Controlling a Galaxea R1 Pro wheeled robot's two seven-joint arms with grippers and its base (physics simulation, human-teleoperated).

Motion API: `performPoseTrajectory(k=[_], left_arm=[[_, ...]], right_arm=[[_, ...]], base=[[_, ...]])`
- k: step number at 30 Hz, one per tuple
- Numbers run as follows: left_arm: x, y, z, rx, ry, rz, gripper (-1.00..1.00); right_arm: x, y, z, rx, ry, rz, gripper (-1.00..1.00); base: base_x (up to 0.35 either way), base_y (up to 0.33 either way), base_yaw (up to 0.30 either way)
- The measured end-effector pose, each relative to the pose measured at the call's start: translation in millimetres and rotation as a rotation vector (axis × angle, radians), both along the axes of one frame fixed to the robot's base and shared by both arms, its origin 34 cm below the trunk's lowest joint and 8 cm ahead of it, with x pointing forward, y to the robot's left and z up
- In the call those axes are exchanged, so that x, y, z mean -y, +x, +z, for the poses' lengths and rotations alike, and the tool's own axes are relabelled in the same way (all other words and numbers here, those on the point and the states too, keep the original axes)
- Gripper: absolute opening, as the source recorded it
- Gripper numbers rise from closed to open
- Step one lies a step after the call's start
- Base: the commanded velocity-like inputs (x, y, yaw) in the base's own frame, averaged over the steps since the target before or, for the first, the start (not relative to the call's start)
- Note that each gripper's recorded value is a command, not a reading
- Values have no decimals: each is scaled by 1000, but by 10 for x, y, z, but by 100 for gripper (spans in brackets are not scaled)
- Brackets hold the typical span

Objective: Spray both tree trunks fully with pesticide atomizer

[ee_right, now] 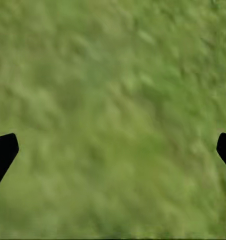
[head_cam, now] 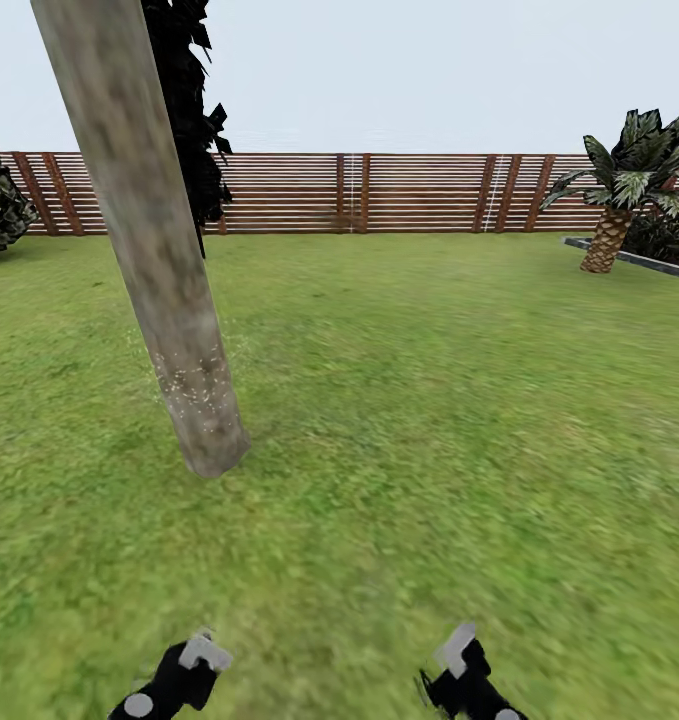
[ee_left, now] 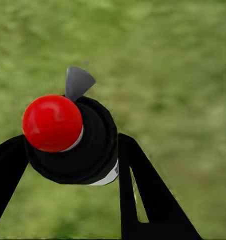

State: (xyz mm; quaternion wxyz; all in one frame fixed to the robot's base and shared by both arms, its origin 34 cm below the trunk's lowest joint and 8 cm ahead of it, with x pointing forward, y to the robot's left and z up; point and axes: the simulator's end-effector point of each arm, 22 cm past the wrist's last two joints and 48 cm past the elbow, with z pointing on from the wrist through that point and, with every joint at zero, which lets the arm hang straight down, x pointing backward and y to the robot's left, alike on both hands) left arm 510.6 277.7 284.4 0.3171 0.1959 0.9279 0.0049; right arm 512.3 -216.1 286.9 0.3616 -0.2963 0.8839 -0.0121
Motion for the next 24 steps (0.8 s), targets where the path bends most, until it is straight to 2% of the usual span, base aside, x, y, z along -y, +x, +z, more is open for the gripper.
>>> performPoseTrajectory(k=[2,3,4,5,6,14,19,24], left_arm=[[-243,-151,-34,38,20,141,-100],[-358,-195,-35,52,21,218,-100],[-429,-227,-37,58,20,266,-100],[-543,-364,-78,52,16,346,-100],[-585,-432,-99,46,18,367,-100],[-547,-663,-196,8,26,354,-100],[-573,-686,-204,5,27,364,-100],[-640,-713,-205,5,17,408,-100]], right_arm=[[376,113,67,56,-26,-218,100],[523,127,88,68,-21,-314,100],[602,129,98,75,-13,-369,100],[713,137,130,95,16,-458,100],[744,139,146,106,27,-484,100],[479,-220,-38,44,43,-457,100],[459,-291,-70,33,43,-457,100],[457,-294,-72,32,43,-457,100]], base=[[0,0,0],[0,0,0],[0,0,0],[0,0,0],[0,0,0],[-21,-17,0],[-233,-178,33],[-275,-197,246]])
